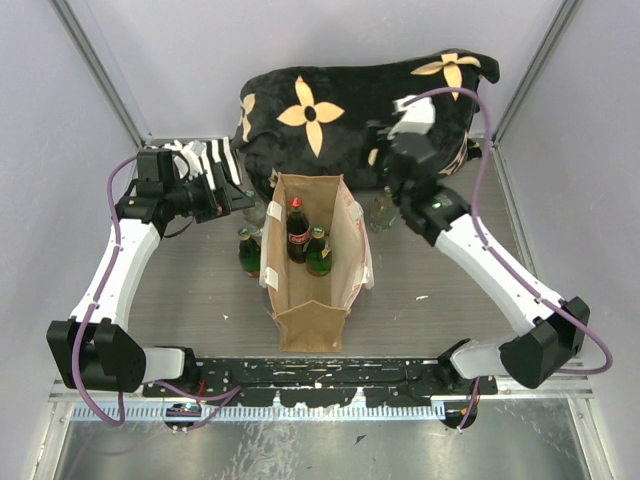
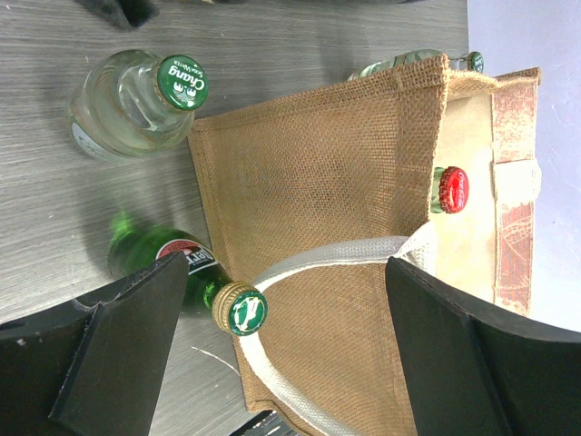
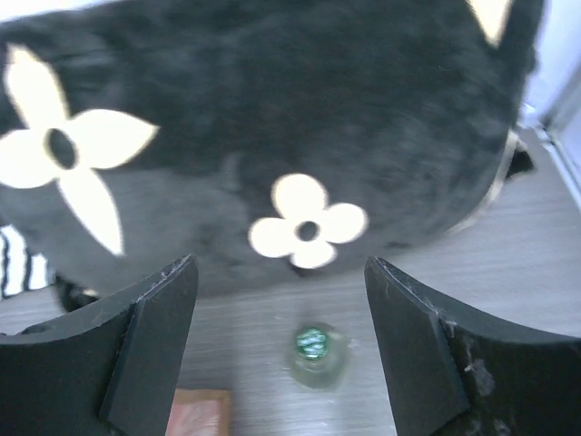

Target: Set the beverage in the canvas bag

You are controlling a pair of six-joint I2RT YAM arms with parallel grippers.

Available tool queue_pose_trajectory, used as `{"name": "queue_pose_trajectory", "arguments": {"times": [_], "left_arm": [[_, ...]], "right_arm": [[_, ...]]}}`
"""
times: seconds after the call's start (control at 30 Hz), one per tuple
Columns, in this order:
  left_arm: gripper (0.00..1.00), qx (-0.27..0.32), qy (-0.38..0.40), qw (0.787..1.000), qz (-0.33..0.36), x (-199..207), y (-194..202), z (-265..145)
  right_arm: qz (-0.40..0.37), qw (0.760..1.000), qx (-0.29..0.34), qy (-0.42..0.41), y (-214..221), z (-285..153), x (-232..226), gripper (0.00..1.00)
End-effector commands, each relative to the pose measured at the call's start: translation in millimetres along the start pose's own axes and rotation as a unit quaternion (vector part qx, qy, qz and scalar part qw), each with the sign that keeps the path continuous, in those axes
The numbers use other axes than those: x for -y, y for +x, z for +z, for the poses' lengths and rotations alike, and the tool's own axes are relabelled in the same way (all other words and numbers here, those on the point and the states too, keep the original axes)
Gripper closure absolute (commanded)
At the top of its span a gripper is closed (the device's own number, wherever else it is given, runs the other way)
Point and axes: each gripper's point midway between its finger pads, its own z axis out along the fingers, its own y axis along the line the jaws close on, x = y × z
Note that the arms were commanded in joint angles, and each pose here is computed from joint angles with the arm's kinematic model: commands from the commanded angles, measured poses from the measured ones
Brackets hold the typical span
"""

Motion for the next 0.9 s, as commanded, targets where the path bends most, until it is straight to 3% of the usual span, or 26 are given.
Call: {"name": "queue_pose_trajectory", "arguments": {"times": [0.0, 0.2, 0.43, 0.87], "left_arm": [[0.03, 0.009, 0.015, 1.0, 0.013, 8, -9, -2], [0.03, 0.007, 0.012, 1.0, 0.01, 6, -8, -2], [0.03, 0.006, 0.012, 1.0, 0.012, 6, -7, -2], [0.03, 0.004, 0.011, 1.0, 0.011, 5, -5, -2]], "right_arm": [[-0.014, 0.997, -0.073, 0.031, 45, 9, 37, 0.2], [0.006, 0.99, -0.14, 0.026, 103, 15, 51, 0.2], [0.013, 0.984, -0.176, 0.013, 142, 23, 47, 0.2], [0.007, 0.984, -0.18, 0.001, 180, 46, 44, 0.19]]}}
